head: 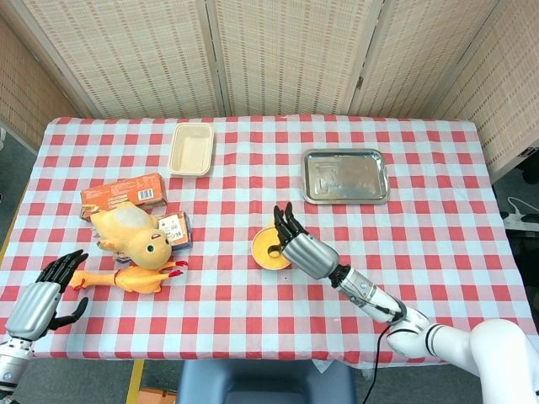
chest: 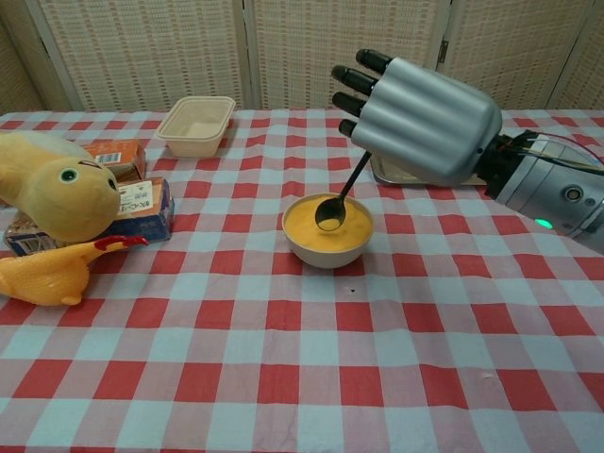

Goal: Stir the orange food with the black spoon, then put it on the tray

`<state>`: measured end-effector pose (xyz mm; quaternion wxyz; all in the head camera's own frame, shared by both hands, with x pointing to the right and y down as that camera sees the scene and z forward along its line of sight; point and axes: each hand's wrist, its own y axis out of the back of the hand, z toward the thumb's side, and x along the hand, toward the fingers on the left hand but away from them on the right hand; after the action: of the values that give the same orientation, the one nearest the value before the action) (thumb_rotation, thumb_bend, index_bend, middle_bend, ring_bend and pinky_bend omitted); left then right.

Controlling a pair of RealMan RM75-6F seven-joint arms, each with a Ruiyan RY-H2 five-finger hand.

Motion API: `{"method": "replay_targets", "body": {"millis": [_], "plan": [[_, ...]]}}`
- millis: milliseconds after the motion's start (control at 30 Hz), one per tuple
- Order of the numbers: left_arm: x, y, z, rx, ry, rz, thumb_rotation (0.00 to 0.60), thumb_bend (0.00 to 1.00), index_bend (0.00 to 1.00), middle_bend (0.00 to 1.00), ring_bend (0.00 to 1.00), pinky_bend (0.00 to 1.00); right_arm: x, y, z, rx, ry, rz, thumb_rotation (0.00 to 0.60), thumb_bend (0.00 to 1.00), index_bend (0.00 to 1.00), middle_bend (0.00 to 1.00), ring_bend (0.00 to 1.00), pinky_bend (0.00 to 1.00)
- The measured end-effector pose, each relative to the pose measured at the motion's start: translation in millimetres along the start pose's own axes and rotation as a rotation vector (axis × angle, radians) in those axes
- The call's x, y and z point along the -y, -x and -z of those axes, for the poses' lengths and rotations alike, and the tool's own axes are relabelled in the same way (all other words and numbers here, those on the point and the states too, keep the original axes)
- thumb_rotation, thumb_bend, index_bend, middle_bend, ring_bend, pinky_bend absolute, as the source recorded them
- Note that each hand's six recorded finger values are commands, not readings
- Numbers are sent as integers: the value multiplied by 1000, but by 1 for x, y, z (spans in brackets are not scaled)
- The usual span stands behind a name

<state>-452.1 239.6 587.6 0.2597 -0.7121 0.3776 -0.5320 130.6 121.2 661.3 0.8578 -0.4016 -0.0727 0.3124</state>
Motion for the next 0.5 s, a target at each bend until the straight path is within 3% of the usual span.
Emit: {"method": "replay_targets", "body": {"millis": [267, 500], "plan": [[-1, 0, 1, -2, 1, -2, 600, 447, 0, 0, 0, 89, -1, 3, -6, -15, 1, 3, 600, 367, 972, 305, 127, 234], [-1, 0, 0, 1, 2, 1, 600, 446, 0, 0, 0, 89, 9, 9, -14, -59, -88, -8, 600, 368, 976, 305, 127, 234]]}}
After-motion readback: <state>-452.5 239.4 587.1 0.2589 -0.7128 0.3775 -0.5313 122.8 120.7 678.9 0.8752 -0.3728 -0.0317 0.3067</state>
